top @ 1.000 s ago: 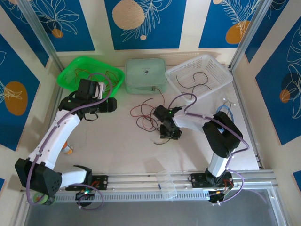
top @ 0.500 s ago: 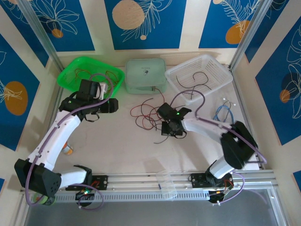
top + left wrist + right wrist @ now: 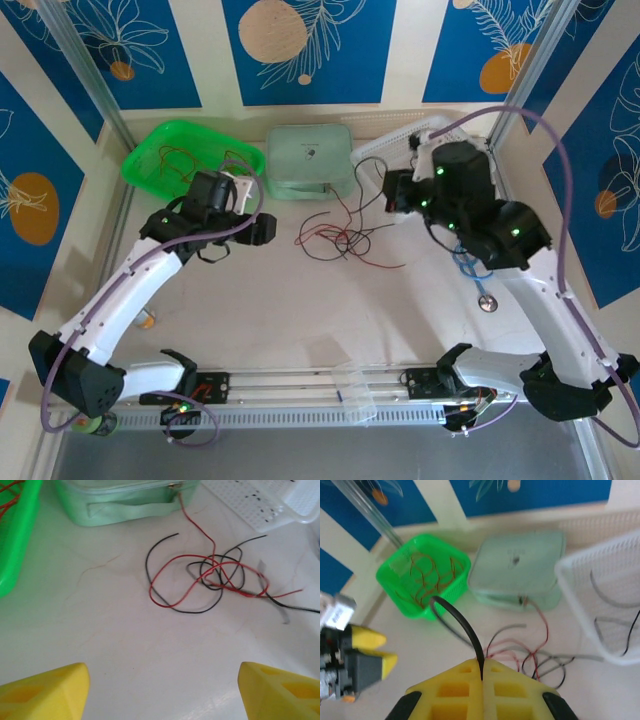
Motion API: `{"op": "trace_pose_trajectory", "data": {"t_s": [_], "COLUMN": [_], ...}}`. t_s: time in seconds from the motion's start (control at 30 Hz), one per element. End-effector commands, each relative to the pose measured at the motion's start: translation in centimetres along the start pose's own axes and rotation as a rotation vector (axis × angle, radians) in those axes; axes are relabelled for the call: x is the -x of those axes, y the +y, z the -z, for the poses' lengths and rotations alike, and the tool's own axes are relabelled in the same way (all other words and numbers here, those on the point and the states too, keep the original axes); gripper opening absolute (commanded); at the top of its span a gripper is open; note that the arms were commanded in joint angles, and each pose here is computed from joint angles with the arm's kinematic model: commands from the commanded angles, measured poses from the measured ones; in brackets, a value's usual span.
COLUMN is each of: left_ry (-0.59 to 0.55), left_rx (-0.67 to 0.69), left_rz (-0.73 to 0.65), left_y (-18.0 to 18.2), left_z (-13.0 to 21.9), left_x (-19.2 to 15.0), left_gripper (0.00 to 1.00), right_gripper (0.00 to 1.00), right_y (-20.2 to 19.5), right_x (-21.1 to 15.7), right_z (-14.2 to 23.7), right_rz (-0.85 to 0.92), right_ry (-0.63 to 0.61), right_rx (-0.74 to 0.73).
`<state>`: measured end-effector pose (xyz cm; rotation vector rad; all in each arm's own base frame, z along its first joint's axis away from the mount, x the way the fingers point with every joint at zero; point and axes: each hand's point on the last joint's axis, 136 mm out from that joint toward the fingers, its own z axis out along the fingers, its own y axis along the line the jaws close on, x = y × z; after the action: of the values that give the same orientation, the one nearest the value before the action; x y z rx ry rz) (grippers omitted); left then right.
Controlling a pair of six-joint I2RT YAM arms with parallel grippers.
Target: Untangle the cables
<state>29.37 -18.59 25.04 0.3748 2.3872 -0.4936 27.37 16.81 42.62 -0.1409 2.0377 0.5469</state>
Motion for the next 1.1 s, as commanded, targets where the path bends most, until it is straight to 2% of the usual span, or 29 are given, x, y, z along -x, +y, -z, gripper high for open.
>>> {"op": "trace_pose_trajectory", "data": {"t_s": [0.0,0.2,0.3,0.37,0.53,0.73,0.9,1.07], "left_ry": [-0.053,-0.145,-0.172,-0.186,-0.204,-0.181,-0.137,-0.130], "left_rx": [-0.075,-0.221,-0.254,-0.246,-0.101,0.089,0.102,0.101], "left_rz": [-0.075,-0.283,-0.424,-0.460,-0.377,-0.301,-0.300,-0.286], "left_y": [-2.8,-10.2,-13.8,-14.7,-12.4,-8.0,-6.7,-6.2], "left_z": [-0.1,-1.2,-2.6,-3.9,-6.0,-5.7,-4.9,-3.6], "left_x": [1.7,4.2,4.7,5.0,5.6,4.0,1.6,0.7], "left_gripper": [0.78,0.78,0.78,0.77,0.77,0.81,0.83,0.83], "right_gripper": [0.00,0.00,0.00,0.00,0.00,0.00,0.00,0.00], "right_y": [1.0,3.7,4.0,3.7,0.5,-6.5,-13.5,-19.5], "right_x": [2.6,5.6,6.7,7.5,10.1,13.1,14.0,12.9], "right_z": [0.6,1.4,1.7,1.8,1.2,-1.9,-5.6,-9.7], "right_rz": [0.085,0.086,0.086,0.093,0.107,0.042,-0.037,-0.091], "right_ry": [-0.025,-0.044,-0.063,-0.085,-0.160,-0.228,-0.231,-0.179], "right_rx": [0.060,0.189,0.197,0.178,0.043,-0.158,-0.317,-0.424]}}
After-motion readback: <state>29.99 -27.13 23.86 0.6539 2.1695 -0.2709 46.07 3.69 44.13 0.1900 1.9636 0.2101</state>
